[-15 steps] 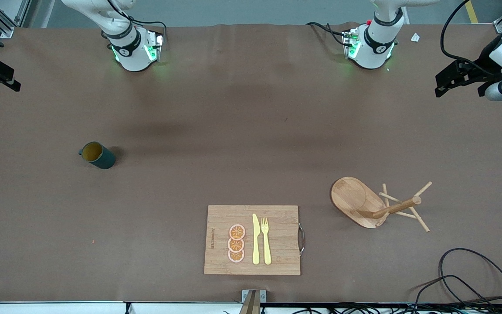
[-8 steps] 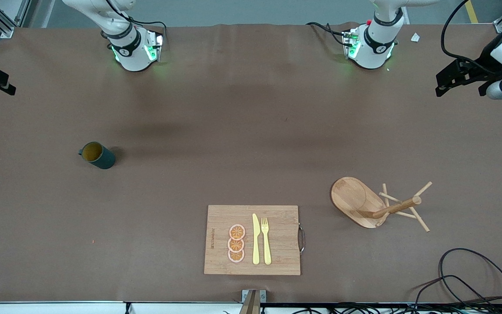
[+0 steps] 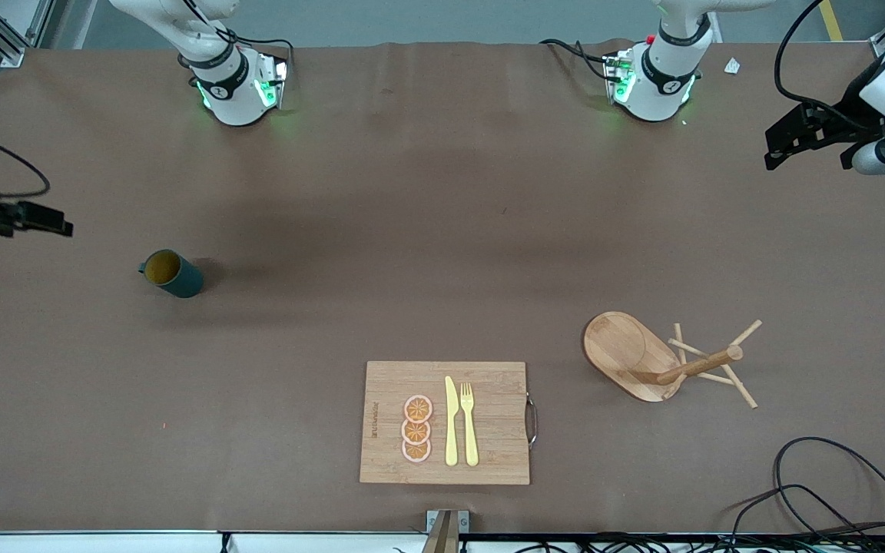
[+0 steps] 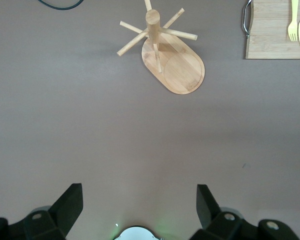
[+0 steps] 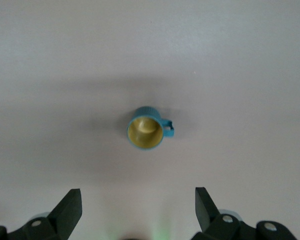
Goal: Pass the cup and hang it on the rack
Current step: 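Reach the right gripper to the teal mug and grasp its rim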
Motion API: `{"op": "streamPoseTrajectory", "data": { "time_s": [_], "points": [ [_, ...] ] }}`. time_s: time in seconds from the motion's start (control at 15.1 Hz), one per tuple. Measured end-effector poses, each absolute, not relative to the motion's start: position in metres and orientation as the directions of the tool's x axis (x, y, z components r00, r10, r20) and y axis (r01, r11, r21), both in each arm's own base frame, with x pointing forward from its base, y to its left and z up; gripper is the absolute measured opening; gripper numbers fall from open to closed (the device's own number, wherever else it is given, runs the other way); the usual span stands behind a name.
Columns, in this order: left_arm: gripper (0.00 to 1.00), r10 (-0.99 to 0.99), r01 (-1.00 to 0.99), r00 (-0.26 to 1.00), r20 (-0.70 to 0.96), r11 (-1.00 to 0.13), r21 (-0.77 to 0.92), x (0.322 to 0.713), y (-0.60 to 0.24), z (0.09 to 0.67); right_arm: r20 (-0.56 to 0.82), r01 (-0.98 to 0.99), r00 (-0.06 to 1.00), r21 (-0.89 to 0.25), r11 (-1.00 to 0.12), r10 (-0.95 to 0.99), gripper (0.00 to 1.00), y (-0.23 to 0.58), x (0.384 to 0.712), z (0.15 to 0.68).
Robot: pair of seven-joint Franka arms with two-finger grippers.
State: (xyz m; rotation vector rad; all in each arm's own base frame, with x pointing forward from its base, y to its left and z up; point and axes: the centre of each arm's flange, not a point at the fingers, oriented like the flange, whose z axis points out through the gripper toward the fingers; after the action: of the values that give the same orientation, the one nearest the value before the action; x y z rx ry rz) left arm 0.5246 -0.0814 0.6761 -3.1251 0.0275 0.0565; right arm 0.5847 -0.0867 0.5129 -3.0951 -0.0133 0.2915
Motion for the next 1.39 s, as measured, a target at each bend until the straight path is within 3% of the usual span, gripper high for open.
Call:
{"op": "streamPoseTrajectory", "data": {
  "time_s": [0.4, 1.06, 1.19, 1.32, 1.39],
  "points": [
    [1.00, -0.020, -0.021, 0.999, -0.040, -1.000, -0.016, 0.525, -0.083, 0.674, -0.116, 0.192, 0.974, -0.042, -0.980, 0.196, 1.00, -0.099, 0.593, 0.402],
    [1.00, -0.022, -0.023, 0.999, -0.042, -1.000, -0.016, 0.526, -0.085, 0.673, -0.037, 0.417, 0.908, -0.019, -0.909, 0.418, 1.00, -0.100, 0.534, 0.271],
    [1.00, -0.027, -0.027, 0.999, -0.043, -0.999, -0.016, 0.525, -0.087, 0.673, -0.048, 0.429, 0.902, -0.026, -0.903, 0.430, 0.95, -0.100, 0.528, 0.256],
    [1.00, -0.031, -0.031, 0.999, -0.043, -0.999, -0.016, 0.525, -0.089, 0.673, -0.059, 0.435, 0.898, -0.033, -0.900, 0.436, 0.80, -0.100, 0.527, 0.245],
    [1.00, -0.031, -0.032, 0.999, -0.043, -0.999, -0.016, 0.525, -0.089, 0.673, -0.064, 0.445, 0.892, -0.037, -0.895, 0.447, 0.80, -0.100, 0.527, 0.241]
  ]
}}
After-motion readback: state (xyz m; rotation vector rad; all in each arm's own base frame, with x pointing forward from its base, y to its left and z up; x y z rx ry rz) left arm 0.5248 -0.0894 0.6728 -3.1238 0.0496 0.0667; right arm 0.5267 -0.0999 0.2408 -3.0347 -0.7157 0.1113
